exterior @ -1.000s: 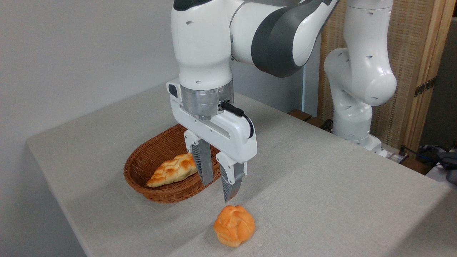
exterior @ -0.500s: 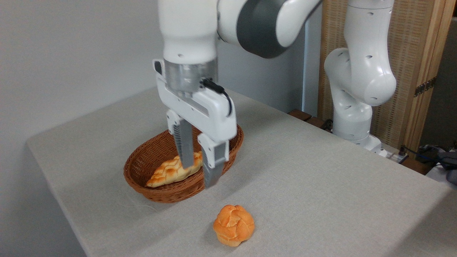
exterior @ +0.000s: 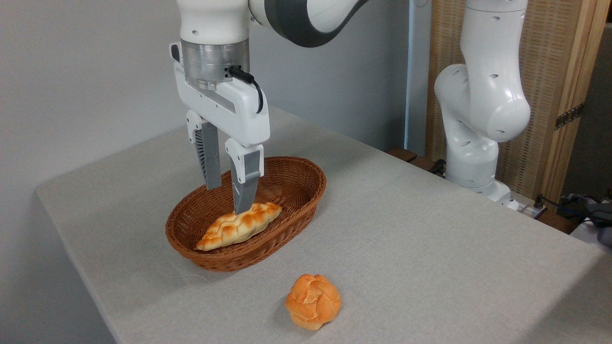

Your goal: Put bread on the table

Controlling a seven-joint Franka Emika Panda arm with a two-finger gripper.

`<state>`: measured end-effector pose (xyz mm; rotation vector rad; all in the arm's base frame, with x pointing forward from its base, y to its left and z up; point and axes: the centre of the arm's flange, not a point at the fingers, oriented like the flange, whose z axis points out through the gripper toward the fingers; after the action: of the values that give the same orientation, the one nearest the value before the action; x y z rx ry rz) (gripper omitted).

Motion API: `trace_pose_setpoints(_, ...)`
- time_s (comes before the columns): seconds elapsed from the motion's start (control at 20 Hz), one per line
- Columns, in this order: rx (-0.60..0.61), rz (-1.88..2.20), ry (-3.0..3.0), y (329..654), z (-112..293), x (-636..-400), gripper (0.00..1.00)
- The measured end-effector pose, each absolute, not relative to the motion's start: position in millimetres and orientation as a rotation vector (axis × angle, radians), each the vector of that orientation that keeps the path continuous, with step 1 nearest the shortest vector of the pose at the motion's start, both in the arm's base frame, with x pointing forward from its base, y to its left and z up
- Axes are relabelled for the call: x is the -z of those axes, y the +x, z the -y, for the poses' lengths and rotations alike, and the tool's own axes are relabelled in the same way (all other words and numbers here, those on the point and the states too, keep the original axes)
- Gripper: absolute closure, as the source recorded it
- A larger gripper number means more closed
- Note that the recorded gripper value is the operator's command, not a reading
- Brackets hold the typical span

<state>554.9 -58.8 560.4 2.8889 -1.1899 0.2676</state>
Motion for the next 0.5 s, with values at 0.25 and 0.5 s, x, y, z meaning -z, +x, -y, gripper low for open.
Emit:
trace_pose_setpoints(0.25,-0.25,1.15,2.9,553.7,59.0,-568.3,0.0)
trace_pose_setpoints(0.5,-0.225,1.138,2.903,552.9,58.0,-566.3,0.0)
